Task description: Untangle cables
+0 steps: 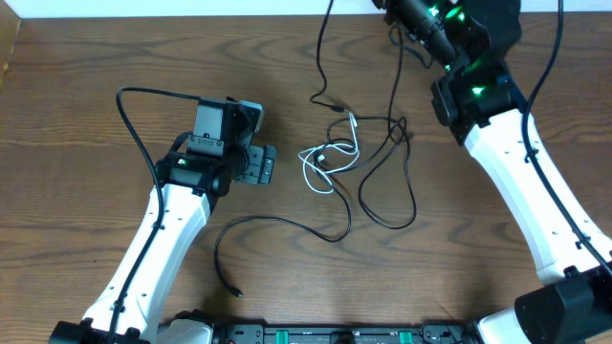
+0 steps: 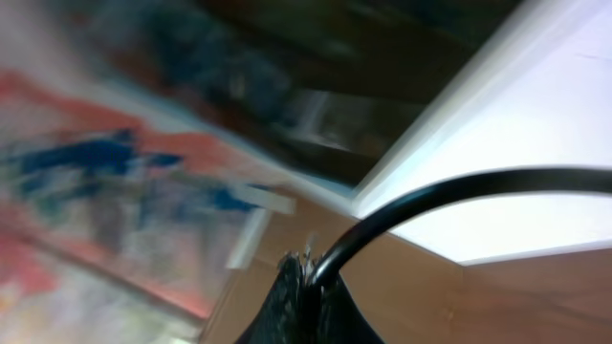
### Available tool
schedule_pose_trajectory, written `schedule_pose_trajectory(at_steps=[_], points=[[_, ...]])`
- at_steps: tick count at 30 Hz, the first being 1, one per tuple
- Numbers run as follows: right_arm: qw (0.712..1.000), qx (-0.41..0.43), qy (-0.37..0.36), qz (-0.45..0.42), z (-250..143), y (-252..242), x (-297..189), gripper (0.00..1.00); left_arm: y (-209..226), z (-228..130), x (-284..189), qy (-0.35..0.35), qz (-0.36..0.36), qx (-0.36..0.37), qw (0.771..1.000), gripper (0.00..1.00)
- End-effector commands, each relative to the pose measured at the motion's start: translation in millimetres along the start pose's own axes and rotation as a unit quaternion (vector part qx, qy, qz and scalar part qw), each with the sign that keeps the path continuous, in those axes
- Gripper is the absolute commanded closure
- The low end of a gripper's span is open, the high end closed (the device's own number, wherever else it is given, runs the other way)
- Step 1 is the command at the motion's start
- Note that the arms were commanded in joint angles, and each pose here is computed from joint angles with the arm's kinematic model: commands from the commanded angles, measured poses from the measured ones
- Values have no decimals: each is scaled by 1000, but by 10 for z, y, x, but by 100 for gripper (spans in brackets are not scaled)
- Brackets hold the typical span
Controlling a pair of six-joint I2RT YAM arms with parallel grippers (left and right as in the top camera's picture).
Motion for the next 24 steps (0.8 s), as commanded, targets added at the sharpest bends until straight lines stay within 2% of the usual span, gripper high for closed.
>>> schedule_pose_trajectory(at_steps=[1, 6, 8, 16, 24], points=[[998, 8, 28, 64, -50, 332, -41, 99, 29, 25, -8, -2, 7, -4, 1000, 13], [992, -18, 15, 123, 17, 566, -99, 99, 29, 25, -8, -2, 7, -4, 1000, 13], [990, -33, -8, 137, 167, 614, -159, 99, 30, 25, -8, -2, 8, -4, 1000, 13], [985, -56, -115, 115, 728, 525, -343, 99, 30, 25, -8, -2, 8, -4, 1000, 13], [956, -179, -223, 60, 1332, 408, -657, 99, 29, 25, -8, -2, 7, -4, 1000, 13]])
Point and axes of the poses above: each gripper's point midway between its finger pads, its own x axis out along the fingers, its own y axis along the line the jaws close on, z = x × y, the point moved 5 cm from there along -x, back along the fingers, and after that the axes turned 2 degrees about x, right-handed, at the moved point
